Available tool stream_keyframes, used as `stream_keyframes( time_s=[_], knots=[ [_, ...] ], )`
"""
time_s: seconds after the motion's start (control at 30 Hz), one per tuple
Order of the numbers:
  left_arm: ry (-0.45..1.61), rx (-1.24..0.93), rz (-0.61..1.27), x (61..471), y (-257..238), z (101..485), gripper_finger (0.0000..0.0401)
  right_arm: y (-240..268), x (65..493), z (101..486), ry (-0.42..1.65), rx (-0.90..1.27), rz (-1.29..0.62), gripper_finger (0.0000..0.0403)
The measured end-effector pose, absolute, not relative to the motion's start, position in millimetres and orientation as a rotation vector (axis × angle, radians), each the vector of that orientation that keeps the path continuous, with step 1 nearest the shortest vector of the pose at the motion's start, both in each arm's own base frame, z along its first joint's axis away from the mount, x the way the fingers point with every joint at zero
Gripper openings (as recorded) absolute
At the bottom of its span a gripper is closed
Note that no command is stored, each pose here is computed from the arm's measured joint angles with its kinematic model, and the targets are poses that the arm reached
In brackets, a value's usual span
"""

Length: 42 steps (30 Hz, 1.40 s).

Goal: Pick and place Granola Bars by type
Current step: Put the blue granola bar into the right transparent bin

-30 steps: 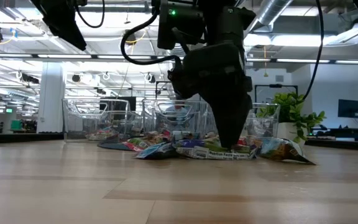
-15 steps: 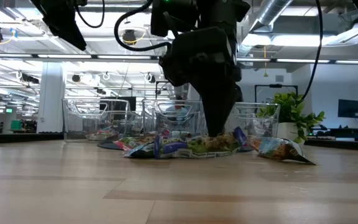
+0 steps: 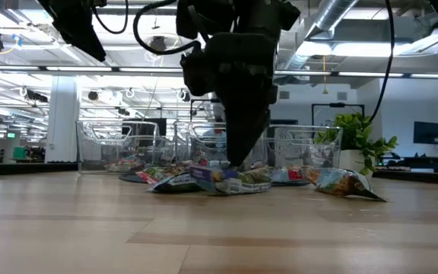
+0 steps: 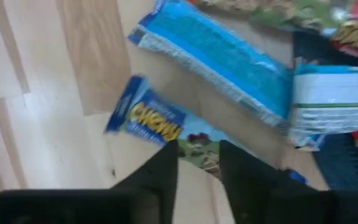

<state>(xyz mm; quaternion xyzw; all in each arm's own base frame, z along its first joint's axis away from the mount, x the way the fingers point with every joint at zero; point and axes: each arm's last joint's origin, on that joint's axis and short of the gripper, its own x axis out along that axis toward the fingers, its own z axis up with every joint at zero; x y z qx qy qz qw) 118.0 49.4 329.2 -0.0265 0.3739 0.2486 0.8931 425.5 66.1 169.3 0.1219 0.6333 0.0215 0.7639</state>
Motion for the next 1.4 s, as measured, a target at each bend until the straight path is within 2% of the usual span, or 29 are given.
stream_keyframes(
  time_s=[0.23, 0.3, 0.4, 0.8, 1.07, 1.2, 1.4],
  knots=[
    [0.781, -0.06, 0.512, 117.7, 49.1, 328.7, 0.0192, 66.5, 425.1, 169.2, 1.368, 0.129, 0.158, 0.0247],
    [0.78, -0.061, 0.512, 117.7, 49.1, 328.7, 0.0192, 66.9, 424.7, 169.2, 1.367, 0.092, 0.188, 0.0266],
    [0.781, -0.06, 0.512, 117.7, 49.1, 328.7, 0.0192, 66.8, 424.1, 169.0, 1.368, 0.037, 0.226, 0.0275],
    [0.781, -0.06, 0.512, 117.6, 49.1, 328.8, 0.0192, 68.3, 411.9, 151.3, 1.437, -0.025, 0.237, 0.0274],
    [0.78, -0.059, 0.513, 117.7, 49.1, 328.9, 0.0192, 68.8, 408.7, 147.3, 1.46, 0.016, 0.09, 0.0266],
    [0.779, -0.059, 0.513, 117.7, 49.2, 328.9, 0.0192, 70.9, 408.3, 147.3, 1.461, 0.032, 0.073, 0.023],
    [0.778, -0.06, 0.513, 117.8, 49.2, 329.0, 0.0192, 79.7, 407.0, 147.3, 1.46, 0.024, 0.09, 0.0142]
  ],
)
